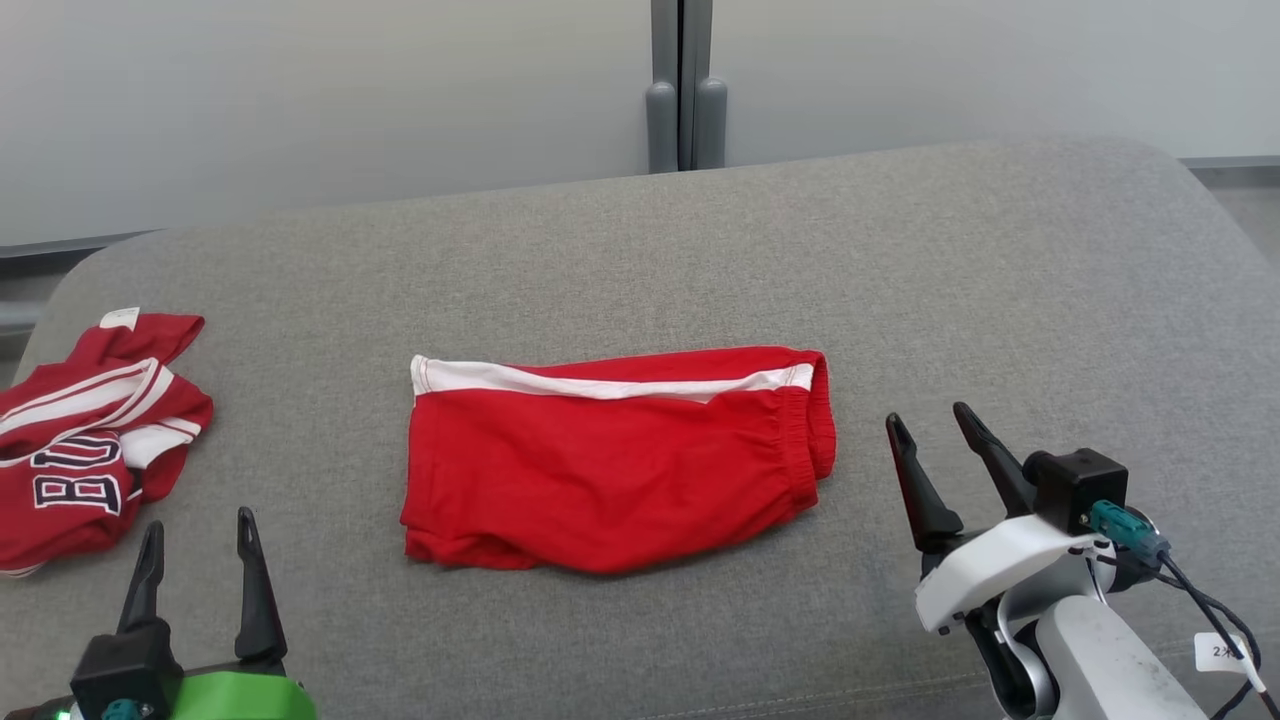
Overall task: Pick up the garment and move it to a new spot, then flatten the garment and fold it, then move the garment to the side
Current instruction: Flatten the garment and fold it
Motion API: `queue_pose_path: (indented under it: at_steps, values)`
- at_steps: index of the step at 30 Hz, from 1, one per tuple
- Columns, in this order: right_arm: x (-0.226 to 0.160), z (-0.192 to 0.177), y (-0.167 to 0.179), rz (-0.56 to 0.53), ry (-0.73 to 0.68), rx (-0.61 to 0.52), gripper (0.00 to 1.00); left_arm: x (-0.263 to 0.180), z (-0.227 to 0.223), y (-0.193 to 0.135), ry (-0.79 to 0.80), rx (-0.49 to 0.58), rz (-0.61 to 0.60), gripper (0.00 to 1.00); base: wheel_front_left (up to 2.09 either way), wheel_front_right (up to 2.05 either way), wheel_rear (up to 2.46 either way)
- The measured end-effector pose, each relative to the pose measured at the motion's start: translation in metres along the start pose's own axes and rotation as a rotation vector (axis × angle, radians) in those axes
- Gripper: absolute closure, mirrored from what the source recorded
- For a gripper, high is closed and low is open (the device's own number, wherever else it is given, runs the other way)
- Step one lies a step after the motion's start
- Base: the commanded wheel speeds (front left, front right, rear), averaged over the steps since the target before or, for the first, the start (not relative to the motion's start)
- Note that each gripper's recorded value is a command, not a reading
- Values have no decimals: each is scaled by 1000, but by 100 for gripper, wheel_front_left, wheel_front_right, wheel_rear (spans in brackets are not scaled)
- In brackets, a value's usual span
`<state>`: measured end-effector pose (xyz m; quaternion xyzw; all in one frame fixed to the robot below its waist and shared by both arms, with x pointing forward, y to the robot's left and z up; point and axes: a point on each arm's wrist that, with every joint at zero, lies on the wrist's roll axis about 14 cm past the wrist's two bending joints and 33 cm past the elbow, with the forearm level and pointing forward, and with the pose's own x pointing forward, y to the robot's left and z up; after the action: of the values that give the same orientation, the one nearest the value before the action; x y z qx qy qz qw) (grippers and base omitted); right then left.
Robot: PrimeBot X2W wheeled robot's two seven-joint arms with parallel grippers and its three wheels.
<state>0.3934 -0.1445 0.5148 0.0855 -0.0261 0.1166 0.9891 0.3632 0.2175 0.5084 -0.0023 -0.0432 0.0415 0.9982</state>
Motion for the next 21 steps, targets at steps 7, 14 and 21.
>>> queue_pose_path:
  at_steps: [7,14,21]
  values:
    - [-2,-2,6,-1,3,5,0,-14,-5,17,18,27,56,0,0,0,0]
    - [-11,-2,-8,-47,2,-17,0,-22,-9,14,33,16,35,0,0,0,0]
    - [-12,2,-9,-54,-10,-17,0,-23,-8,-8,33,30,-99,0,0,0,0]
